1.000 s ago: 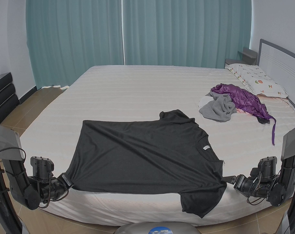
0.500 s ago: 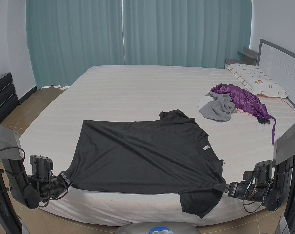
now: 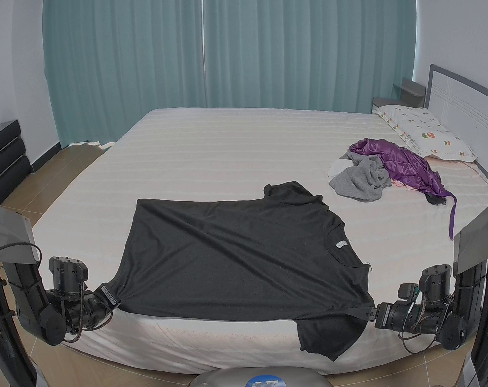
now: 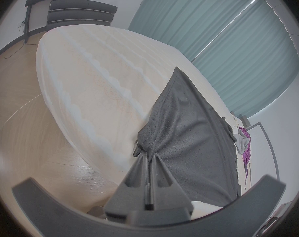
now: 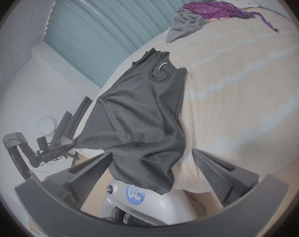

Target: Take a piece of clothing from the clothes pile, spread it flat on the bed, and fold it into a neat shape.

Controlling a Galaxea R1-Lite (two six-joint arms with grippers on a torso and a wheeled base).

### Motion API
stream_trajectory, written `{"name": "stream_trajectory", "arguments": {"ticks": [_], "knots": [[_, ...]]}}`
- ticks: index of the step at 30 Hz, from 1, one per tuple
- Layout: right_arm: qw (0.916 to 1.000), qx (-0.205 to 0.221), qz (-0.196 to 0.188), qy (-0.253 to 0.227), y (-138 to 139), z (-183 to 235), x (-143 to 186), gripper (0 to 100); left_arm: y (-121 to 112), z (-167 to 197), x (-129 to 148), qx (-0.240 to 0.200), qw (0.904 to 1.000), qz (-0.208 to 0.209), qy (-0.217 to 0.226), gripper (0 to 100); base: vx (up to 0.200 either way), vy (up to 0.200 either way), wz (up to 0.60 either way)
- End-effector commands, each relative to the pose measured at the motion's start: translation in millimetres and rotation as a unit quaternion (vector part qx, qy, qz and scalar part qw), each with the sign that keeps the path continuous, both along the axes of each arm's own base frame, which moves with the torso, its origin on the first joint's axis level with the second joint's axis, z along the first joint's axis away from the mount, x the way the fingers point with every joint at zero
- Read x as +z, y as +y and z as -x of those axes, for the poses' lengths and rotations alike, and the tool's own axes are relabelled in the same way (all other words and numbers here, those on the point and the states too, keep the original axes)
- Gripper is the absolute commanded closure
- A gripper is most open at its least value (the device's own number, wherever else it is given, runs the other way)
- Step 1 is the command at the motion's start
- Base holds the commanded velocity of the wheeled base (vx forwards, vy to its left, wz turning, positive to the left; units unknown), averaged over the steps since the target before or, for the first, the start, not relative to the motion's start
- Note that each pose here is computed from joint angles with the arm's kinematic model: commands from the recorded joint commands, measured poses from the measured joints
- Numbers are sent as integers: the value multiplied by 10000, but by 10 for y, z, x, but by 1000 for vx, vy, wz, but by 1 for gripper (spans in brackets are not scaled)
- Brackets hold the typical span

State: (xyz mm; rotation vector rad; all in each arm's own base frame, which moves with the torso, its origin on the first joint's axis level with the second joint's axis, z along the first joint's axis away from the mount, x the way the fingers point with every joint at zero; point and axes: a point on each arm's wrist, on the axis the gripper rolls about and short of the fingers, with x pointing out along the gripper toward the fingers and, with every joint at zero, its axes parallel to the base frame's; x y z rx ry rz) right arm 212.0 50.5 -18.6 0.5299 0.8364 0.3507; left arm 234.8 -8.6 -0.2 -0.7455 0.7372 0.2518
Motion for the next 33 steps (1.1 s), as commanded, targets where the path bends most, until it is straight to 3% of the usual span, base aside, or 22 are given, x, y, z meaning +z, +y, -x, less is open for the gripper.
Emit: {"name": "stream_trajectory", "arguments": {"ticks": [1, 10, 23, 24, 33], "knots": [[9994, -38, -55, -346, -10, 24, 173, 0, -1, 2, 4, 4, 10000, -2, -3, 100, 0, 0, 0], [9994, 218, 267, -103, 25, 81, 95, 0, 3, -2, 5, 6, 10000, 3, -10, 100, 0, 0, 0], [9982, 477, 353, -102, 135, 65, -55, 0, 17, -8, 7, 32, 10000, -2, -26, 100, 0, 0, 0], [9982, 440, 388, -111, 130, 63, -55, 100, 20, -8, 11, 39, 10000, -2, -33, 100, 0, 0, 0], [9955, 324, 882, -127, 90, 81, -61, 100, 53, -12, 43, 56, 9999, -56, -120, 100, 0, 0, 0]]}}
